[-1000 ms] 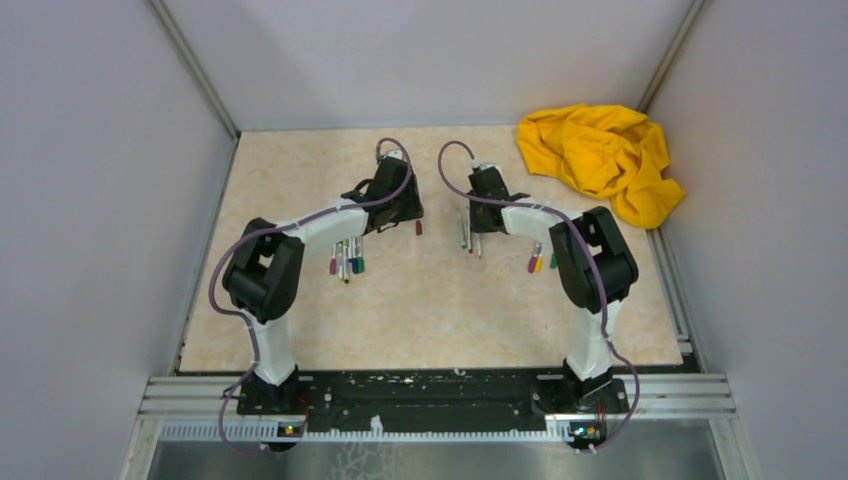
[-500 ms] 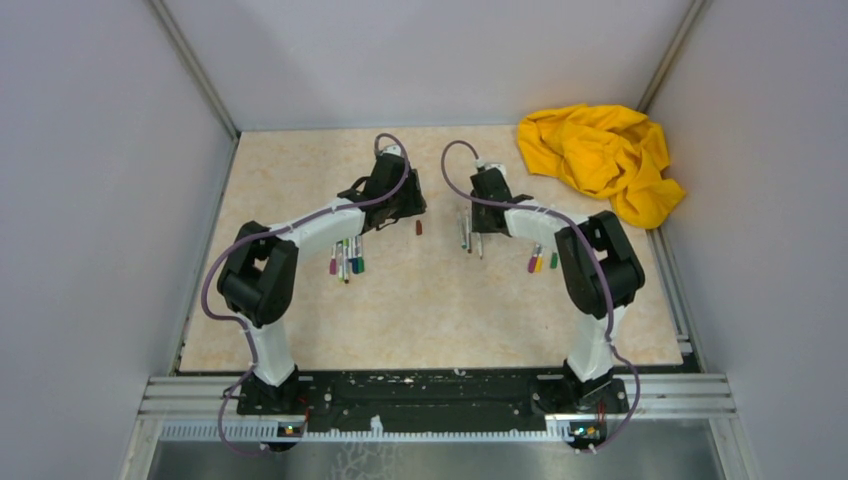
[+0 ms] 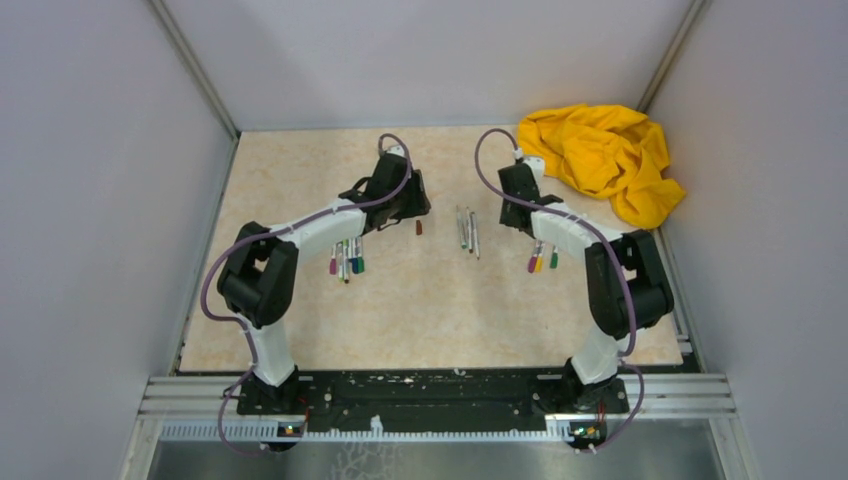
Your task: Open the pen caps
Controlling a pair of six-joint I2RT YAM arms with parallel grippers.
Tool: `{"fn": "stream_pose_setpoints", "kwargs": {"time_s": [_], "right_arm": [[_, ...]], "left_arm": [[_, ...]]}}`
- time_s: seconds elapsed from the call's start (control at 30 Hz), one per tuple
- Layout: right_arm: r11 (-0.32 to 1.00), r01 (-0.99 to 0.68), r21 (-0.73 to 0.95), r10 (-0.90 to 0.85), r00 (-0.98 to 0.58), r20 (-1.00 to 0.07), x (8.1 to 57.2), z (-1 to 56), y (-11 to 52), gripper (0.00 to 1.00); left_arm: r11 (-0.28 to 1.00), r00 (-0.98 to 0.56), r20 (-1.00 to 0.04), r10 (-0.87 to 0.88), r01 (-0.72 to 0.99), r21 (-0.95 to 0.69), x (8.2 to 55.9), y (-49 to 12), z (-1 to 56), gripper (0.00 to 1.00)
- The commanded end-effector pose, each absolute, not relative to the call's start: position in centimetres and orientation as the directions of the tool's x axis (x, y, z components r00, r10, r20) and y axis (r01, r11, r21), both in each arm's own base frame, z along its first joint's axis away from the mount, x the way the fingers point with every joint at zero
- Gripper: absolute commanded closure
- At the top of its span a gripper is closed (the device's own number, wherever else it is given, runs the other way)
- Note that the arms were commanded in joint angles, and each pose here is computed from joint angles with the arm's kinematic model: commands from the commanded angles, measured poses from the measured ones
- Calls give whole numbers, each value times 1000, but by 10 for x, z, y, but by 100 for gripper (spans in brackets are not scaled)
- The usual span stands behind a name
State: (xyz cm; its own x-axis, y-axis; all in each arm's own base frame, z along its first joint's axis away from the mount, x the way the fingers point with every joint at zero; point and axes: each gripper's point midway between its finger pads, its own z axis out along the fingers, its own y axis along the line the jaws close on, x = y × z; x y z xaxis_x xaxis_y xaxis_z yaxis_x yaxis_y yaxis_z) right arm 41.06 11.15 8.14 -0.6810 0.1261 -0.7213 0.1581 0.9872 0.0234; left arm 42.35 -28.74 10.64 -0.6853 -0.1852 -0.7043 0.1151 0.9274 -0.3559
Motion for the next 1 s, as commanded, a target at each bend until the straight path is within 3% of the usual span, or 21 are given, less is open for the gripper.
{"fn": "stream_pose_setpoints", "kwargs": {"time_s": [0.0,0.97], "right_arm": [[971,239,2,166,-668,-726,402,83,87,69],[941,338,-11,244,-702,-669,391,46,42,69]], "left_arm": [[907,-646,-738,-194,168,-385,425,-298,135,41],[906,-652,-735,-187,175,-386,419,-299,126,41]]}}
